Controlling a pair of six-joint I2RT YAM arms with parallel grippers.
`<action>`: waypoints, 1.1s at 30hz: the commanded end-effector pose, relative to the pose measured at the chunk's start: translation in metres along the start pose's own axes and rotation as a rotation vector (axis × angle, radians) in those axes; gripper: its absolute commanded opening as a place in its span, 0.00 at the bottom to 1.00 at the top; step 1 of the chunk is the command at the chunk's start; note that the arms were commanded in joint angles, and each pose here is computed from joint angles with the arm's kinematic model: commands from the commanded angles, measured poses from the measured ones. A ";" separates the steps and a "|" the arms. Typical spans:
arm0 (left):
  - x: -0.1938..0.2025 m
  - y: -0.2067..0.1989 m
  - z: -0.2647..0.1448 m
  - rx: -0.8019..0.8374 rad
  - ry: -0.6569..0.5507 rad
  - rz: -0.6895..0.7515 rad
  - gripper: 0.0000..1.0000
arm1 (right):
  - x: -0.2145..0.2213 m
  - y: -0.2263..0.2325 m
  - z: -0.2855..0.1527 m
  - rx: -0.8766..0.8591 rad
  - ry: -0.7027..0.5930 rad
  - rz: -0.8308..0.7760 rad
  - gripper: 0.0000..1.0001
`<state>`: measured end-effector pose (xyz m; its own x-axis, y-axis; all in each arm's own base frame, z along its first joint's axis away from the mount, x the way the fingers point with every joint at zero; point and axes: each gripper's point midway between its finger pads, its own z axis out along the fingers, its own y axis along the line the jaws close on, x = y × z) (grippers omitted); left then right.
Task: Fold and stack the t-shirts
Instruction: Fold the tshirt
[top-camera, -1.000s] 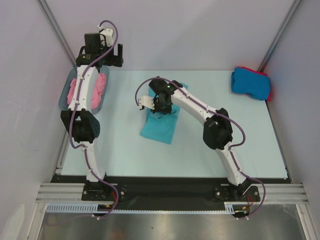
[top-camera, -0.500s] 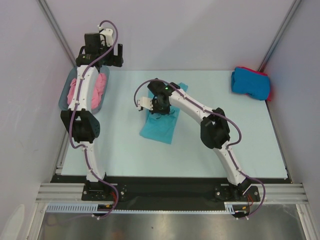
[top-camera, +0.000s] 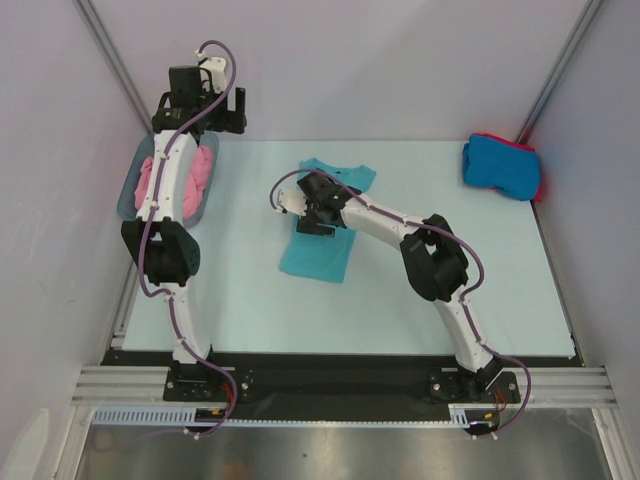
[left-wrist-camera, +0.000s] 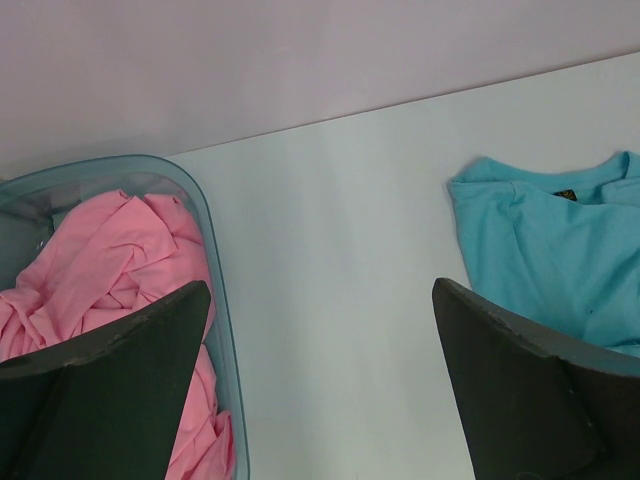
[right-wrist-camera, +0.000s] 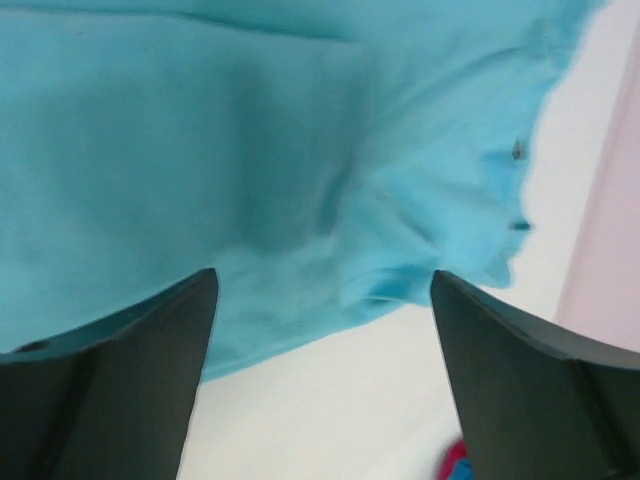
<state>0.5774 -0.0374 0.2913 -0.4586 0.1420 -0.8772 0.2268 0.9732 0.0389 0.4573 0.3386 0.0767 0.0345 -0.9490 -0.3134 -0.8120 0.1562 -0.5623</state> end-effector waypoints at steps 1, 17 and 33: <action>-0.015 0.005 -0.004 -0.010 -0.046 0.012 1.00 | -0.047 -0.072 -0.049 0.272 -0.145 0.069 0.97; -0.026 0.016 -0.013 -0.049 -0.072 0.040 1.00 | -0.043 0.048 -0.105 -0.252 -0.139 -0.014 0.78; -0.026 0.040 -0.019 -0.073 -0.081 0.004 1.00 | -0.031 0.168 -0.105 -0.490 -0.088 -0.007 0.72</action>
<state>0.5805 -0.0047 0.2965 -0.4524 0.1383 -0.8810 0.1680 0.9834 0.0681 0.2650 0.3565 0.0710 0.0899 -0.9337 -0.3465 -0.9891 -0.0431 -0.1406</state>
